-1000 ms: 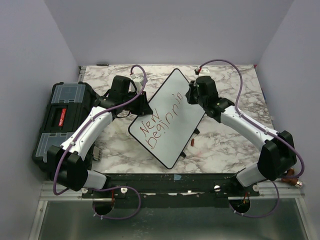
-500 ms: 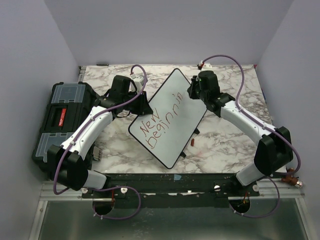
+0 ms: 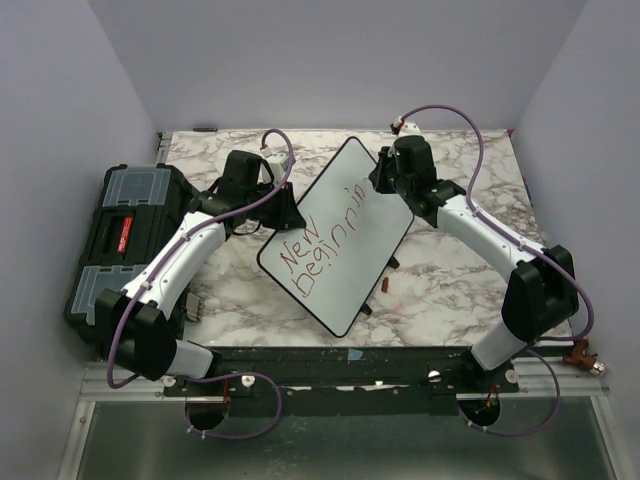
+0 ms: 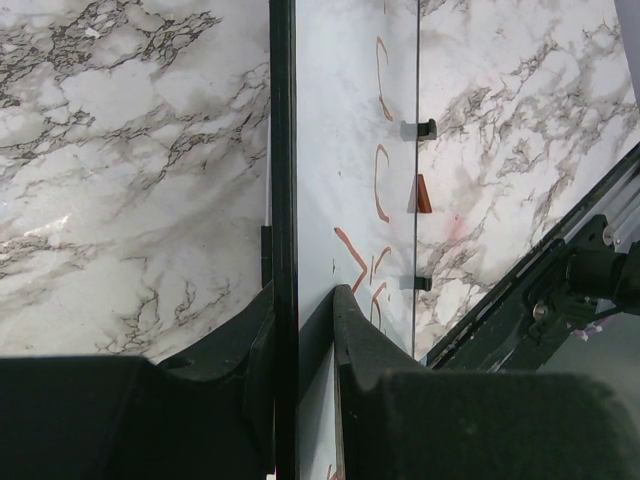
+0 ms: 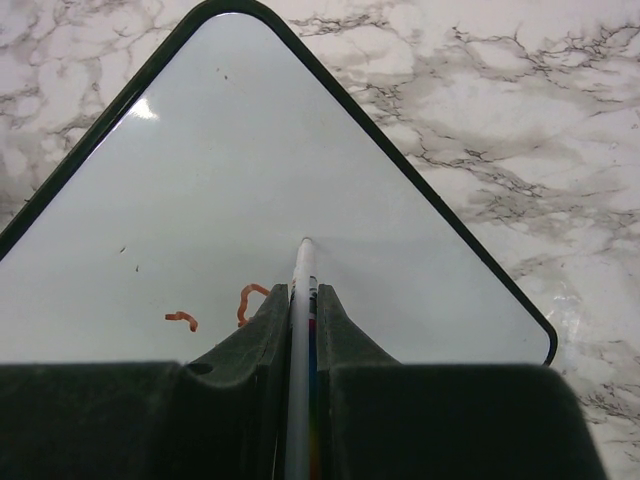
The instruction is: Write a sentence on the whiteboard
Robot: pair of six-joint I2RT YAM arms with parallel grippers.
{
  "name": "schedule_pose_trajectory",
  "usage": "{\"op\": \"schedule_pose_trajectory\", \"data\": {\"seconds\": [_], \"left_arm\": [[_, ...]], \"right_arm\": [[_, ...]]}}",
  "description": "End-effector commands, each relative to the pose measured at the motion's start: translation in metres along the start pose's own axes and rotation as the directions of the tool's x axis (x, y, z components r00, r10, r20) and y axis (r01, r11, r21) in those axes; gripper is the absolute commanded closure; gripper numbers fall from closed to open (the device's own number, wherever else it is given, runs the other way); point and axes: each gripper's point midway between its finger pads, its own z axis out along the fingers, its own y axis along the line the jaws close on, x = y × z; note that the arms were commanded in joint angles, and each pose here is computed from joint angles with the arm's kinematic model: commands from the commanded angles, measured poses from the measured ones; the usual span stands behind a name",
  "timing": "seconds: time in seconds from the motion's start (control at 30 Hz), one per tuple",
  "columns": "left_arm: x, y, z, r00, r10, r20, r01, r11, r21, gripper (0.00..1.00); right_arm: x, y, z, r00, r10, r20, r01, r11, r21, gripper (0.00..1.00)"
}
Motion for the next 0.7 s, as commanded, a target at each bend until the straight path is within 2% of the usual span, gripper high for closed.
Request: {"op": "schedule_pose_trajectory", "data": {"seconds": [0.0, 0.3, 0.67], "left_arm": [[0.034, 0.031, 0.011, 0.986, 0.101, -0.131, -0.117, 0.986, -0.121, 1.0], [0.035, 0.031, 0.011, 0.986, 0.101, -0.131, -0.117, 0.986, -0.121, 1.0], [0.035, 0.031, 0.01, 0.986, 0.101, -0.131, -0.117, 0.986, -0.122, 1.0]], "right_arm": [[-0.008, 0.014, 0.003, 1.0, 0.018, 0.006, -0.018, 0.997, -0.071, 0.99], [0.0, 0.021, -0.001, 1.0, 0.009, -0.014, -0.011, 0.992, -0.123, 0.99], [0.029, 0.01, -0.011, 0.998, 0.022, -0.061, -0.028, 0.995, -0.098, 0.99]]}}
